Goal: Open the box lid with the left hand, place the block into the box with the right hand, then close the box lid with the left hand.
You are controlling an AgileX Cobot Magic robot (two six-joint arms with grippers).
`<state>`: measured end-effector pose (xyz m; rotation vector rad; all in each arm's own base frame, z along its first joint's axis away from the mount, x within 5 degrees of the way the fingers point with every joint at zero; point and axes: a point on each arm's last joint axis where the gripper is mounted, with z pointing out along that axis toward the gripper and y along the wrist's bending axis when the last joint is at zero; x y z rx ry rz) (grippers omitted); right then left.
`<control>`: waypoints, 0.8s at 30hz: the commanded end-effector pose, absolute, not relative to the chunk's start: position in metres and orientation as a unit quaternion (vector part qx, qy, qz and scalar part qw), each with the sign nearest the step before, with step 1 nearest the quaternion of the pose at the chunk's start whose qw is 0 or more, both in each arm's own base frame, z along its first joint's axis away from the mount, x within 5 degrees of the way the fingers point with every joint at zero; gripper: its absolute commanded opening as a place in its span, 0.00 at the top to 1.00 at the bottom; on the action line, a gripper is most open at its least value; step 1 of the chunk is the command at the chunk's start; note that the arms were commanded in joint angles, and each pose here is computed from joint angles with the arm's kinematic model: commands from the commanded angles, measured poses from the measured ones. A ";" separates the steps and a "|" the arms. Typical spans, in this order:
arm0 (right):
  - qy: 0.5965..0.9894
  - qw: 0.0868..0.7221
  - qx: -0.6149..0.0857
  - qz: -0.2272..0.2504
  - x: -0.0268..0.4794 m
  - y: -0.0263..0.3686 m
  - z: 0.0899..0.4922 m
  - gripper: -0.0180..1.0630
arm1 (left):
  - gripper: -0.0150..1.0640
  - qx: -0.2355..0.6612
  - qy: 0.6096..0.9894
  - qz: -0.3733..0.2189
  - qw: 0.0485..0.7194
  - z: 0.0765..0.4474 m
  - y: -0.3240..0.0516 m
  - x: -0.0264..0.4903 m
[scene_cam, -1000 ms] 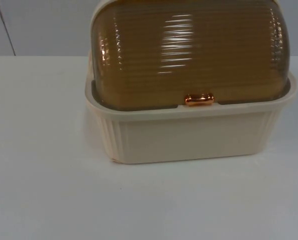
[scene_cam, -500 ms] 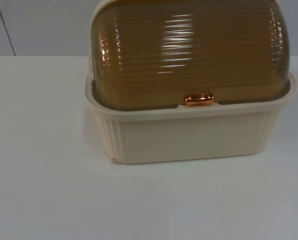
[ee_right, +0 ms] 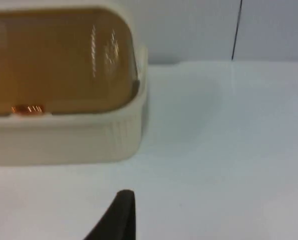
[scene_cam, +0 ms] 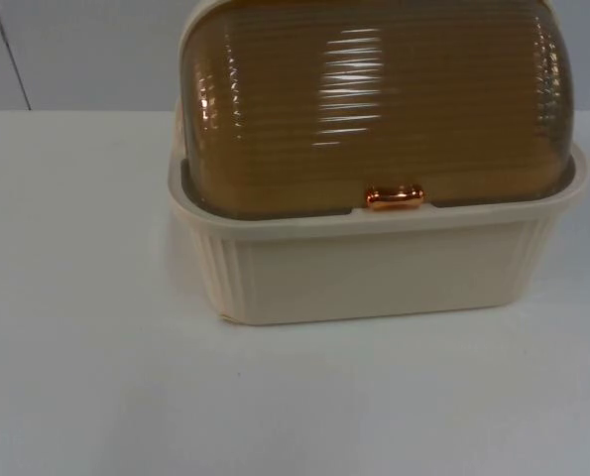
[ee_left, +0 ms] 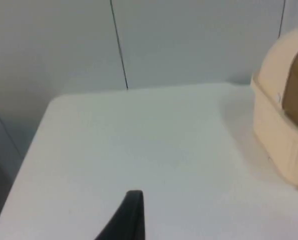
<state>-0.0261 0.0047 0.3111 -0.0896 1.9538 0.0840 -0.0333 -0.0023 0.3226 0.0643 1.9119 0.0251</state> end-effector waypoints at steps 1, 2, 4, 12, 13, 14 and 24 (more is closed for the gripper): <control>0.848 0.529 -0.036 0.027 -0.015 0.003 0.291 0.01 | 0.02 0.022 0.829 0.015 0.558 0.312 -0.001 -0.027; 0.848 0.529 -0.036 0.027 -0.015 0.003 0.291 0.01 | 0.02 0.022 0.829 0.015 0.558 0.312 -0.001 -0.027; 0.854 0.518 -0.036 0.026 -0.011 0.003 0.283 0.01 | 0.02 0.022 0.835 0.016 0.549 0.306 -0.001 -0.023; 0.853 0.521 -0.035 0.016 -0.008 0.002 0.280 0.01 | 0.02 0.001 0.861 0.009 0.508 0.280 0.000 -0.011; 0.853 0.521 -0.035 0.009 -0.008 0.001 0.280 0.01 | 0.02 -0.005 0.861 0.011 0.508 0.277 0.001 -0.008; 0.853 0.521 -0.035 0.006 -0.007 0.000 0.280 0.01 | 0.02 -0.012 0.857 0.010 0.515 0.276 0.002 -0.006; 0.853 0.521 -0.034 -0.008 -0.007 -0.002 0.280 0.01 | 0.02 -0.017 0.856 0.045 0.515 0.276 0.008 -0.005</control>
